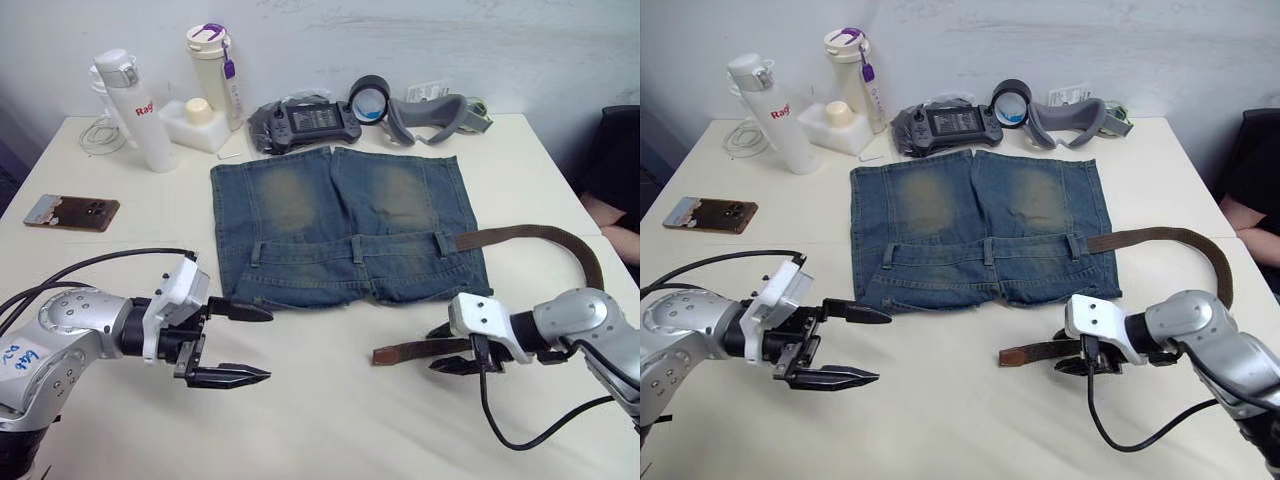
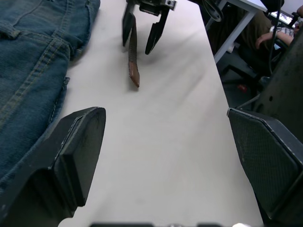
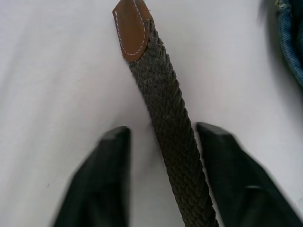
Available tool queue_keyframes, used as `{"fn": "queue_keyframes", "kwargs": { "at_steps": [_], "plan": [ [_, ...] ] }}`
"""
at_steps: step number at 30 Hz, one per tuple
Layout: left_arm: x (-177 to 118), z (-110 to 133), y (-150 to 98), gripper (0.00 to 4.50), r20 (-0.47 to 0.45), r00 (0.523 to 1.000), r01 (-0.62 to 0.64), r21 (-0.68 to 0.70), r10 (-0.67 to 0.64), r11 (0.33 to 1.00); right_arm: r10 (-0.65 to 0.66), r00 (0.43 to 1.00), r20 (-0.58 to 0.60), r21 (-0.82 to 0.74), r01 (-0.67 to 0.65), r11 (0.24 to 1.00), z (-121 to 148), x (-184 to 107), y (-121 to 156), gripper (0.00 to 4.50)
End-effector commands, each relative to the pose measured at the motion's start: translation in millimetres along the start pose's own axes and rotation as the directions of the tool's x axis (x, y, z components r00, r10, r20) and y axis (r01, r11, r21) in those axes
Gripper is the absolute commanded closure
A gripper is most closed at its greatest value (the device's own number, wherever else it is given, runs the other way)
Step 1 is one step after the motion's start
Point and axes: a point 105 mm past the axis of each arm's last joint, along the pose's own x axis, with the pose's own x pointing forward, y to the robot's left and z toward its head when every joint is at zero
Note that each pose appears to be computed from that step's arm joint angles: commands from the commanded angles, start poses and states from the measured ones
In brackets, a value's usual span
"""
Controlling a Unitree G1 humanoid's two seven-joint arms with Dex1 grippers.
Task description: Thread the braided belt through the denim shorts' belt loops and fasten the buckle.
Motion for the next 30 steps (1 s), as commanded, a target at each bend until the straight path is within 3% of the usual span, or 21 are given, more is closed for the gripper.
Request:
{"fn": "queue_keyframes", "kwargs": {
  "at_steps": [1, 2, 4, 8, 10, 13, 18, 24, 27, 30],
  "plan": [
    [2, 21, 15, 0.00, 0.150, 0.987, -0.059, 0.011, 0.057, 0.998, 0.031, 0.999, 0.022, -0.053, -0.030, 0.998, 8, -3, 3, 4.11],
    [3, 33, 20, 0.00, 0.234, 0.970, -0.069, 0.000, 0.068, 0.998, 0.050, 0.998, 0.035, -0.059, -0.048, 0.997, 11, -4, 5, 4.48],
    [4, 51, 26, 0.00, 0.354, 0.934, -0.044, -0.028, 0.051, 0.999, 0.059, 0.995, 0.079, -0.061, -0.054, 0.997, 23, -8, 5, 4.48],
    [8, 68, 34, 0.00, 0.419, 0.907, -0.023, -0.042, 0.038, 0.999, 0.043, 0.987, 0.153, -0.050, -0.036, 0.998, 39, -15, -1, 4.48],
    [25, 84, 44, 0.00, 0.461, 0.887, 0.025, -0.037, -0.005, 0.999, -0.021, 0.957, 0.289, -0.003, 0.023, 1.000, 65, -29, -16, 4.48],
    [49, 83, 46, 0.00, 0.406, 0.912, 0.075, -0.028, -0.057, 0.997, -0.064, 0.925, 0.374, 0.034, 0.055, 0.998, 83, -39, -24, 4.48],
    [89, 59, 37, 0.00, 0.296, 0.947, 0.150, -0.058, -0.127, 0.987, -0.104, 0.871, 0.481, 0.096, 0.065, 0.993, 111, -49, -31, 4.48],
    [102, 60, 43, 0.00, 0.323, 0.939, 0.144, -0.067, -0.115, 0.987, -0.108, 0.857, 0.504, 0.132, 0.048, 0.990, 121, -52, -25, 4.48],
    [104, 67, 46, 0.84, 0.368, 0.924, 0.148, -0.079, -0.109, 0.986, -0.107, 0.855, 0.507, 0.139, 0.041, 0.989, 123, -54, -21, 4.50],
    [104, 71, 45, 2.14, 0.399, 0.909, 0.168, -0.082, -0.122, 0.982, -0.109, 0.855, 0.506, 0.152, 0.037, 0.988, 123, -53, -20, 4.50]
  ]
}}
